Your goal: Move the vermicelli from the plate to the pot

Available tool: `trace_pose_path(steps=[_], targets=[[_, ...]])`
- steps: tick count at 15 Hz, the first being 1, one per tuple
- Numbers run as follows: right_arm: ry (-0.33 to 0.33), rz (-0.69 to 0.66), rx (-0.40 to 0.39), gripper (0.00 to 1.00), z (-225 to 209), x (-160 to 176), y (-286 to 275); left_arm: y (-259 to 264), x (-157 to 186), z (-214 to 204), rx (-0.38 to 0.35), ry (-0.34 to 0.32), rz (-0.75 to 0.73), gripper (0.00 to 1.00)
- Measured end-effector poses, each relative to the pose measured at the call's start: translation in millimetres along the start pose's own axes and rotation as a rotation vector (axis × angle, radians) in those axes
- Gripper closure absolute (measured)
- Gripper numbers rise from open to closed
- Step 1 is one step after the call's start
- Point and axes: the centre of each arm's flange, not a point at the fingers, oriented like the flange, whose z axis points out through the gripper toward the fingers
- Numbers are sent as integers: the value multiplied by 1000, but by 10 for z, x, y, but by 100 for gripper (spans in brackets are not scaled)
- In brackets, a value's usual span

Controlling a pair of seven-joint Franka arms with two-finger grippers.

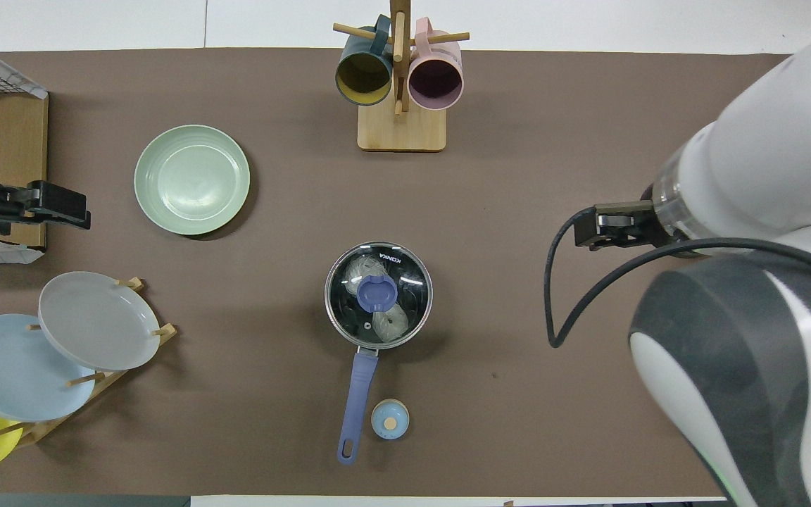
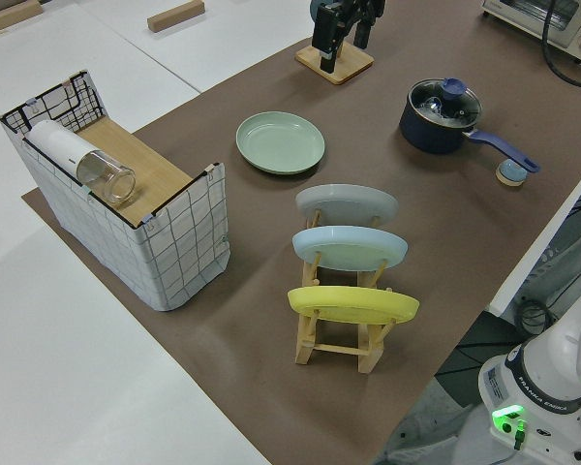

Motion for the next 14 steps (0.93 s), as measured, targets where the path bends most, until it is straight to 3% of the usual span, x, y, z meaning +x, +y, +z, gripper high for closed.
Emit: trace_pose_path(steps=[7, 11, 14], targets=[[-42, -25, -26, 0, 167, -195, 331, 0, 0, 0, 0, 0, 0, 0], [9, -151, -10, 0, 162, -102, 523, 0, 0, 0, 0, 0, 0, 0], [-1, -176, 1, 0, 206, -41, 852, 0, 0, 0, 0, 0, 0, 0]])
